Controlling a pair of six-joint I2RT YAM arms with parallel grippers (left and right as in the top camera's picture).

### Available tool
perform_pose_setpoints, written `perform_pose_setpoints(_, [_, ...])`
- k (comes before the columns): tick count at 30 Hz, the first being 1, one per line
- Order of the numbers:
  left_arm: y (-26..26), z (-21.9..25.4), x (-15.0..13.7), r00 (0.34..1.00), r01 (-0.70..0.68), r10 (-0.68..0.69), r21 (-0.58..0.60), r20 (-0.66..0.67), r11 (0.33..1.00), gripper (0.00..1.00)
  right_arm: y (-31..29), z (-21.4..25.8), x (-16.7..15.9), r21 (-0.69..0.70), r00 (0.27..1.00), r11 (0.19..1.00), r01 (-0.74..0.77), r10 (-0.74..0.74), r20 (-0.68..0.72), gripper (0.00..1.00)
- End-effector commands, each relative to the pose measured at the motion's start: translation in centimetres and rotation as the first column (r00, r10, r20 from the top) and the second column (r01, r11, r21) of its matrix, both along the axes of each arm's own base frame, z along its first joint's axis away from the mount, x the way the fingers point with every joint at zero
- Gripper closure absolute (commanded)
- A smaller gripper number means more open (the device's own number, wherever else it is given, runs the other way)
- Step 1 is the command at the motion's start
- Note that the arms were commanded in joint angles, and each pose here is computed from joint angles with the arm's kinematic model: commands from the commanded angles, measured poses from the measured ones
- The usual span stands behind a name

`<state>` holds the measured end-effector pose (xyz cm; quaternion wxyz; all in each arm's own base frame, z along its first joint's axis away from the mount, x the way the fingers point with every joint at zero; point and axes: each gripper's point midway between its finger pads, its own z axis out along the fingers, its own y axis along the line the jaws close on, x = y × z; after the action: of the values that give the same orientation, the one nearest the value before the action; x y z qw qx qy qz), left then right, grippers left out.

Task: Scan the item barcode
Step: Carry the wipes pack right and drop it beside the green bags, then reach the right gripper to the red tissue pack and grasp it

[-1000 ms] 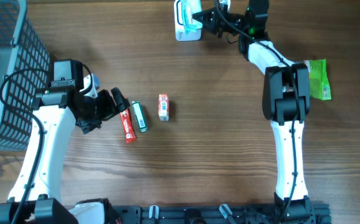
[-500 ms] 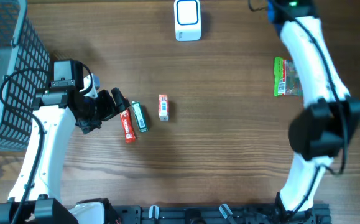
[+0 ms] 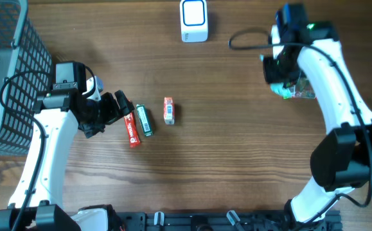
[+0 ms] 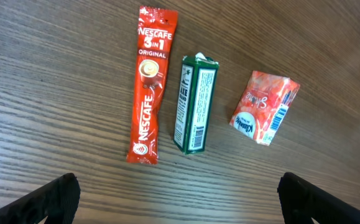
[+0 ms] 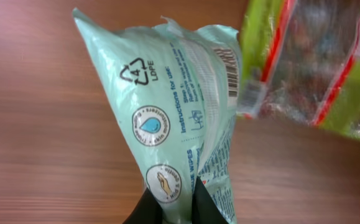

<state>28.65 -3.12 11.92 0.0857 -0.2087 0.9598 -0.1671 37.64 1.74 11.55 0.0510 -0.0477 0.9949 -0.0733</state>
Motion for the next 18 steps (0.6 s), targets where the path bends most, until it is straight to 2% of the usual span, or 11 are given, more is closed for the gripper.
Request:
perform_pose_setpoints(1, [-0.2,0.2,-0.1,1.000,0.006,-0.006,-0.007,0.009,1.000,0.00,-6.8,-1.7,-2.0,-0.345,0.992,0.931,0.117,-0.128,-0.010,0.95])
perform_pose_setpoints(2, [-0.2,0.2,-0.1,1.000,0.006,-0.006,-0.007,0.009,1.000,0.00,-8.0,-1.6,-2.5,-0.394,0.985,0.905,0.162,-0.174,0.005,0.95])
perform_pose_setpoints(5, [-0.2,0.2,-0.1,1.000,0.006,-0.006,-0.007,0.010,1.000,0.00,-9.0,-1.7,-3.7,-0.404,0.966,0.883,0.239,-0.259,0.004,0.94])
perform_pose_setpoints(6, [-0.2,0.2,-0.1,1.000,0.006,-0.006,-0.007,0.009,1.000,0.00,-9.2,-1.7,-3.8,-0.404,0.964,0.882,0.243,-0.265,0.000,0.78])
perform_pose_setpoints(7, [-0.2,0.2,-0.1,1.000,0.006,-0.006,-0.007,0.010,1.000,0.00,-9.4,-1.7,-3.9,-0.402,0.963,0.882,0.246,-0.270,-0.003,0.47])
perform_pose_setpoints(8, [-0.2,0.2,-0.1,1.000,0.006,-0.006,-0.007,0.010,1.000,0.00,-9.5,-1.8,-4.0,-0.394,0.963,0.887,0.242,-0.269,-0.014,0.35])
perform_pose_setpoints(12, [-0.2,0.2,-0.1,1.000,0.006,-0.006,-0.007,0.010,1.000,0.00,-8.7,-2.4,-3.9,-0.329,0.961,0.910,0.251,-0.275,-0.029,0.01])
perform_pose_setpoints(14, [-0.2,0.2,-0.1,1.000,0.006,-0.006,-0.007,0.009,1.000,0.00,-6.3,-3.4,-3.0,-0.182,0.970,0.957,0.226,-0.238,-0.046,0.01])
perform_pose_setpoints(15, [-0.2,0.2,-0.1,1.000,0.006,-0.006,-0.007,0.009,1.000,0.00,-2.9,-4.2,-2.0,0.024,0.974,0.975,0.219,-0.218,-0.058,0.01])
perform_pose_setpoints(17, [-0.2,0.2,-0.1,1.000,0.006,-0.006,-0.007,0.009,1.000,0.00,-0.3,-4.3,-1.5,0.174,0.977,0.962,0.212,-0.202,-0.070,0.00])
perform_pose_setpoints(18, [-0.2,0.2,-0.1,1.000,0.006,-0.006,-0.007,0.009,1.000,0.00,0.4,-4.3,-1.3,0.206,0.978,0.957,0.205,-0.195,-0.069,0.00])
